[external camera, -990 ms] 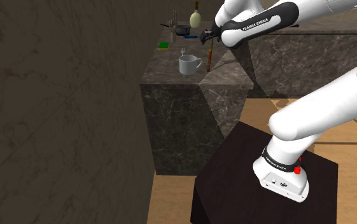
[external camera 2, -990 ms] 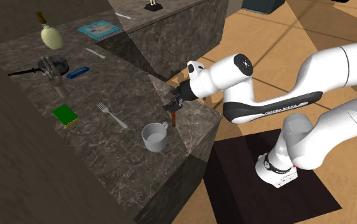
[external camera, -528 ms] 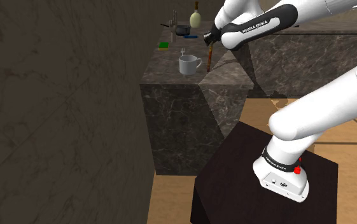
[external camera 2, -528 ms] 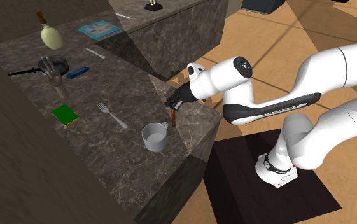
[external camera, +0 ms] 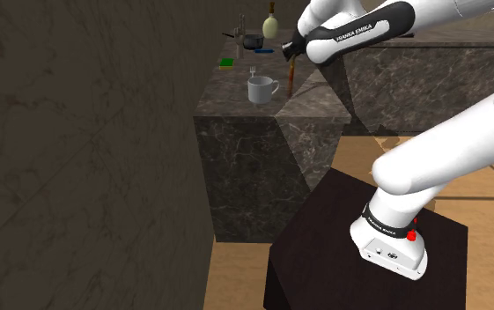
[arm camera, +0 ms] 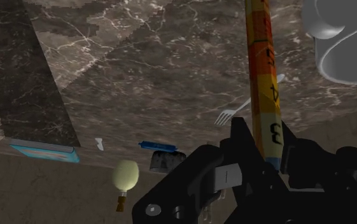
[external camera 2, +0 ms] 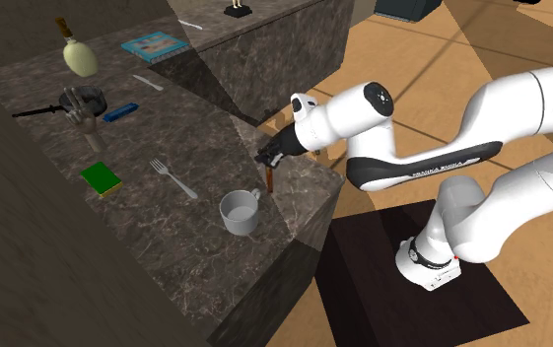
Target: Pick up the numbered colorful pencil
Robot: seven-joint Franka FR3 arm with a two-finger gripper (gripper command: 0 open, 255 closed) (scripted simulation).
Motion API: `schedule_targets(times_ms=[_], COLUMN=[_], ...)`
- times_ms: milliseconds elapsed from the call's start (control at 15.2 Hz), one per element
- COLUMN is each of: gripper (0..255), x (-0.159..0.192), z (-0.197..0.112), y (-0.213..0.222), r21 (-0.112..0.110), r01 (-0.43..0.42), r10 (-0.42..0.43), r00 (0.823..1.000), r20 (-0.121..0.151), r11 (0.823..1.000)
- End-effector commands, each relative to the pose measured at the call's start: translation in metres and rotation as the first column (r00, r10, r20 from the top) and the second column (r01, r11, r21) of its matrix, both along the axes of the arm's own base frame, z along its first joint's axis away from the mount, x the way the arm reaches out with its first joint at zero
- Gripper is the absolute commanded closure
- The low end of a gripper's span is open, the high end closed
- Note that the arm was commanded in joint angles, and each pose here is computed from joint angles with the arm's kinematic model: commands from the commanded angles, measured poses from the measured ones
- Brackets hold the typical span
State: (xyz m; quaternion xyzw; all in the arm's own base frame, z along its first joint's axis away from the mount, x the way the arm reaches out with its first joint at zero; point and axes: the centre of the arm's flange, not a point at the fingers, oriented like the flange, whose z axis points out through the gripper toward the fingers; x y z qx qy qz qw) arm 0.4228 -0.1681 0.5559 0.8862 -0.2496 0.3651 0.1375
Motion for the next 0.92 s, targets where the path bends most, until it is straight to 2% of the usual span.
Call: schedule_targets(times_ms=[0, 726, 858], gripper=[255, 255, 255], x=[0.000, 0.000, 0.000], z=[0.009, 0.067, 0.068], y=[-0.001, -0.001, -0.001], r21=[0.000, 0.000, 0.000], r01=[0.000, 0.000, 0.000], r10=[0.000, 0.000, 0.000], r00=[1.000, 1.000, 1.000], r20=[0.000, 0.000, 0.000], r11=[1.000, 1.000, 1.000])
